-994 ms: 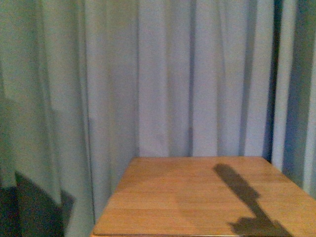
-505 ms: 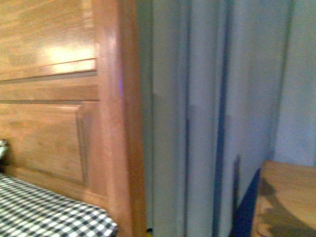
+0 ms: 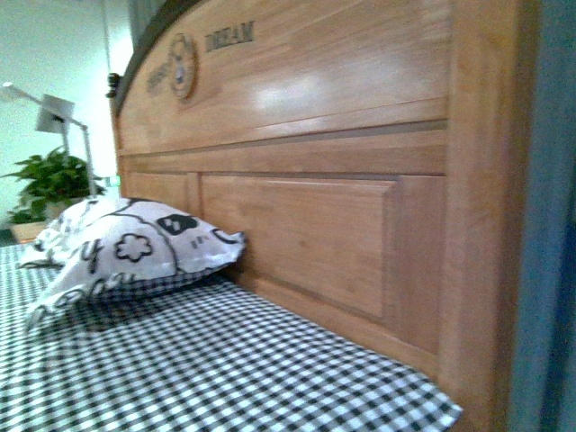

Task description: Clean up trash

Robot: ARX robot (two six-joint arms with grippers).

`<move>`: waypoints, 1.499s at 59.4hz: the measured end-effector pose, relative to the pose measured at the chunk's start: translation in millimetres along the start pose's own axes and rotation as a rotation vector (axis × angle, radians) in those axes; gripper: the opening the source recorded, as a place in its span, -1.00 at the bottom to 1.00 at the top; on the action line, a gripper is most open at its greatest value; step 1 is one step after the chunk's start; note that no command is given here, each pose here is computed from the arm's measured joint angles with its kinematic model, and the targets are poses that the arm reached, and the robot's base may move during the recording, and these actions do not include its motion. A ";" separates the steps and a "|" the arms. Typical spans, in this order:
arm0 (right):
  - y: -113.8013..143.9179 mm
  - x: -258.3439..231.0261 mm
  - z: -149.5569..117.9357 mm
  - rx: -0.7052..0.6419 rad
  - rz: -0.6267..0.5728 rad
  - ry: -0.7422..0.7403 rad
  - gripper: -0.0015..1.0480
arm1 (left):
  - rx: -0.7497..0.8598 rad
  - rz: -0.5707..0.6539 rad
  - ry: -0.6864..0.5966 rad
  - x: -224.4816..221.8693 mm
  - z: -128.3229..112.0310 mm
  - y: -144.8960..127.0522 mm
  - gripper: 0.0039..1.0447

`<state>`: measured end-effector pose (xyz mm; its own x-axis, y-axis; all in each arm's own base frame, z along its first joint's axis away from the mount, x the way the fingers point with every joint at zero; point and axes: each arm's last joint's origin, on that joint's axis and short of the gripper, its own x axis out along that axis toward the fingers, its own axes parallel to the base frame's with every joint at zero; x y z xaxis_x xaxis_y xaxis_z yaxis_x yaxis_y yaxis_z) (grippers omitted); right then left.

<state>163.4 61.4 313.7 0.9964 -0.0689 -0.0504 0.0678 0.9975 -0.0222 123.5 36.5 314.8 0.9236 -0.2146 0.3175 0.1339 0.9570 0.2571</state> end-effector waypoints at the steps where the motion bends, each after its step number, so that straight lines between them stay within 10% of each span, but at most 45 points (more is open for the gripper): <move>1: 0.0 0.1 -0.1 0.000 0.000 0.000 -0.65 | 0.000 0.000 0.000 0.0 0.0 0.0 -0.48; 43: 0.8 0.1 -0.2 -0.003 0.008 0.001 -0.65 | -0.003 0.008 0.004 -0.2 -0.4 0.3 -0.48; 64: 0.2 -0.1 0.0 -0.002 0.002 0.000 -0.65 | -0.220 -0.232 0.813 30.6 -52.1 48.5 -0.49; 89: 0.1 -0.1 0.0 -0.002 0.002 0.000 -0.65 | 0.147 -0.523 0.862 65.4 -104.5 64.0 -0.49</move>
<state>163.3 61.6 313.7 0.9965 -0.0673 -0.0505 0.0662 0.9975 -0.0241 230.0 104.0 256.6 0.7139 -0.3303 -0.6175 0.6036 0.7373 0.3034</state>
